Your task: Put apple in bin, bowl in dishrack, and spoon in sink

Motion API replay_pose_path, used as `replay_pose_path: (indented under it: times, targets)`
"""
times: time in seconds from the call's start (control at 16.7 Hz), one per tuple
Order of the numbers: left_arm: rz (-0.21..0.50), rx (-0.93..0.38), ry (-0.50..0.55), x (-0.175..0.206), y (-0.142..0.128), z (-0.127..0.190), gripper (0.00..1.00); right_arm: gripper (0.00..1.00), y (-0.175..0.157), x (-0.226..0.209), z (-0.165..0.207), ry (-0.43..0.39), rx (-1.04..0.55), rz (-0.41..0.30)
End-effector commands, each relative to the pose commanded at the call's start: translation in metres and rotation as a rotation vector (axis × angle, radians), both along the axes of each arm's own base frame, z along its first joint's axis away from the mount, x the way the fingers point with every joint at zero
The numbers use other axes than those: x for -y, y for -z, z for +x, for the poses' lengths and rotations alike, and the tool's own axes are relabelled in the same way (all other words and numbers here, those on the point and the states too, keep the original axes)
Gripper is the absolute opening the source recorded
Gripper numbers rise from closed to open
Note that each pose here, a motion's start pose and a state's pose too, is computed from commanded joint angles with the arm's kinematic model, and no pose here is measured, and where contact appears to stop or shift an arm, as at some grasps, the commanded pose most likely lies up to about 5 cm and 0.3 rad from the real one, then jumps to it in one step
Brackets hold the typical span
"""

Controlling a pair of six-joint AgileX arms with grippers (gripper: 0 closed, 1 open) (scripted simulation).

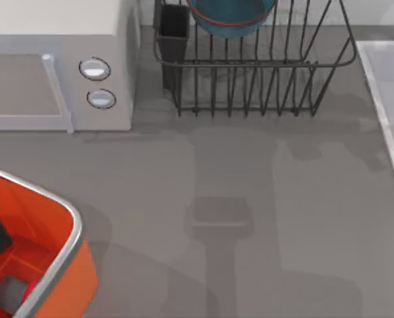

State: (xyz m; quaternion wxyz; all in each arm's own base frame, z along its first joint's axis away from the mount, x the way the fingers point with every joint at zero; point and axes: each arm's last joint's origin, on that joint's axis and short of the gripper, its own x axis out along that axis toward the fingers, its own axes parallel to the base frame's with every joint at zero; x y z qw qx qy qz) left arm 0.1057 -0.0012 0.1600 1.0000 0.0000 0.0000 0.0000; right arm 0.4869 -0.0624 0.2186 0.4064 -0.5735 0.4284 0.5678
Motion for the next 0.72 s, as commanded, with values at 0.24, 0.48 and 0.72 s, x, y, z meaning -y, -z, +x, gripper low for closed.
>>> replay_pose_path:
  times: [0.24, 0.48, 0.72]
  targets:
    - [0.0, 0.0, 0.0, 0.0, 0.0, 0.0, 1.0, 0.0, 0.017, 0.003, 0.011, 0.024, 0.016, -0.001]
    - [0.0, 0.0, 0.0, 0.0, 0.0, 0.0, 1.0, 0.0, 0.019, 0.004, 0.012, 0.028, 0.019, -0.001]
    - [0.0, 0.0, 0.0, 0.0, 0.0, 0.0, 1.0, 0.0, 0.02, 0.001, 0.014, 0.024, 0.022, -0.002]
